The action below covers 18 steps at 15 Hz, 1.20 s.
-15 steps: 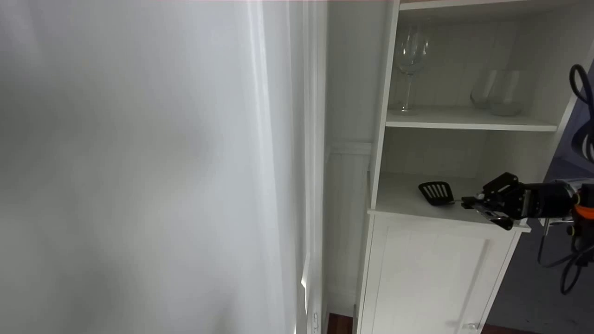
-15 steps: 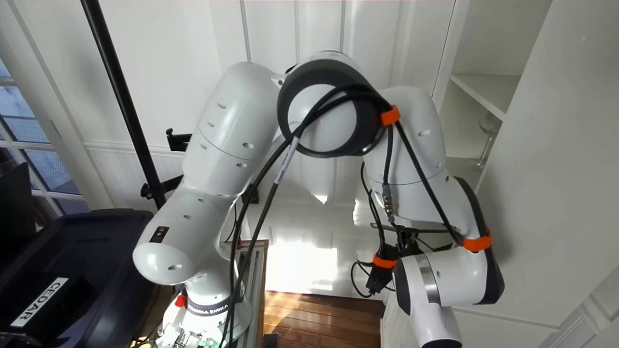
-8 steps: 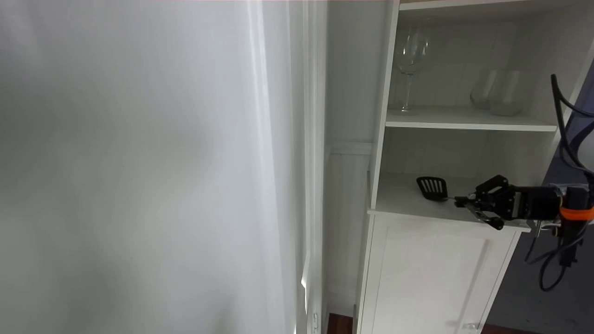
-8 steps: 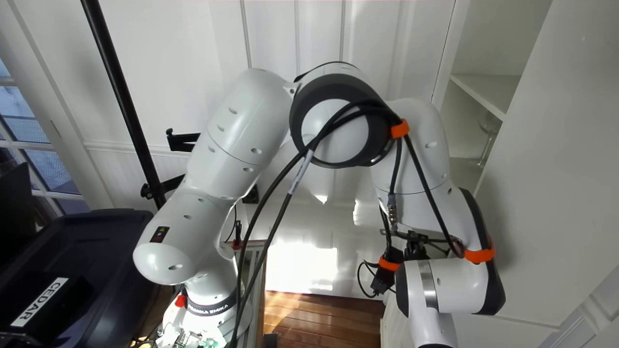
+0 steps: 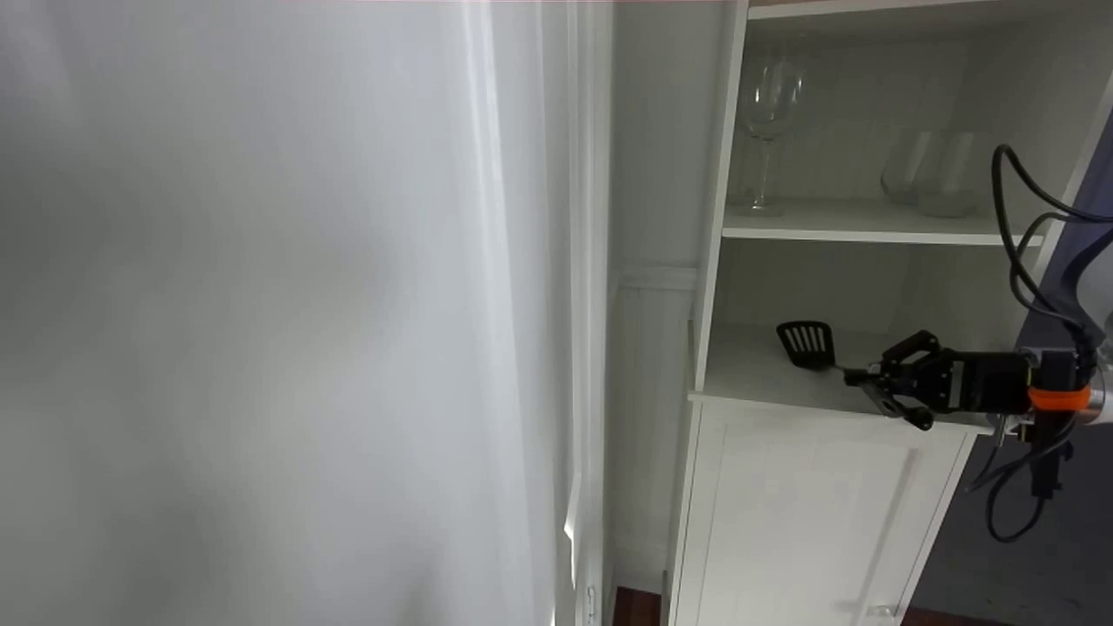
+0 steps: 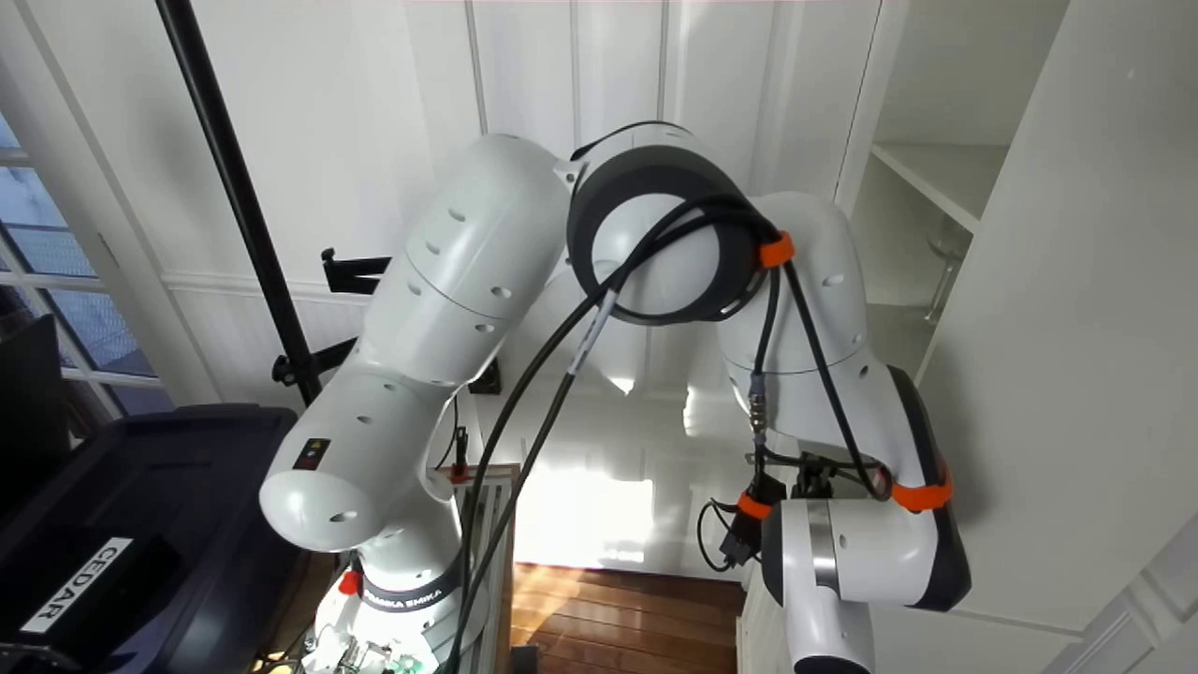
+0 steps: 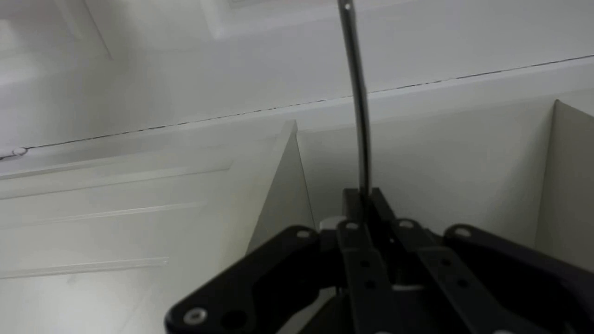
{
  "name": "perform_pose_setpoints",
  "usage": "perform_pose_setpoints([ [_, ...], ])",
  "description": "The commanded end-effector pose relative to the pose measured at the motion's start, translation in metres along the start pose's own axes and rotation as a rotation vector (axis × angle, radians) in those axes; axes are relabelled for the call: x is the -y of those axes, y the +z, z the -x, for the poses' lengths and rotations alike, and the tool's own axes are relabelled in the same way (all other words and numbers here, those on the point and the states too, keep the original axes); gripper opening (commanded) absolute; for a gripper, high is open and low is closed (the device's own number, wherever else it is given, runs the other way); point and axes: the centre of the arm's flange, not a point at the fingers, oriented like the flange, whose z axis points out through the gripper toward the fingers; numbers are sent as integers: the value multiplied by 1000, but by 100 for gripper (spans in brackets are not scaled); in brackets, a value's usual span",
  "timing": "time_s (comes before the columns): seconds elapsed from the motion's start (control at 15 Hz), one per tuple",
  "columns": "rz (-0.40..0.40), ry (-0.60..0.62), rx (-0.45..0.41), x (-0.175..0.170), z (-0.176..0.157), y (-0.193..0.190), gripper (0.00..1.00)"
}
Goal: Pick up the spatula and place it on the bottom shelf
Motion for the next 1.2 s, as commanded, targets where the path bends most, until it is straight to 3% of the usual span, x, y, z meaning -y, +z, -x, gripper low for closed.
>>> perform_pose_setpoints([
  [0.0,13,43,-57,-1,-6,6,32],
  [0.67,125,167,-121,-2,-3,-5,98],
  [1.13,157,241,-156,-4,-5,-5,100],
])
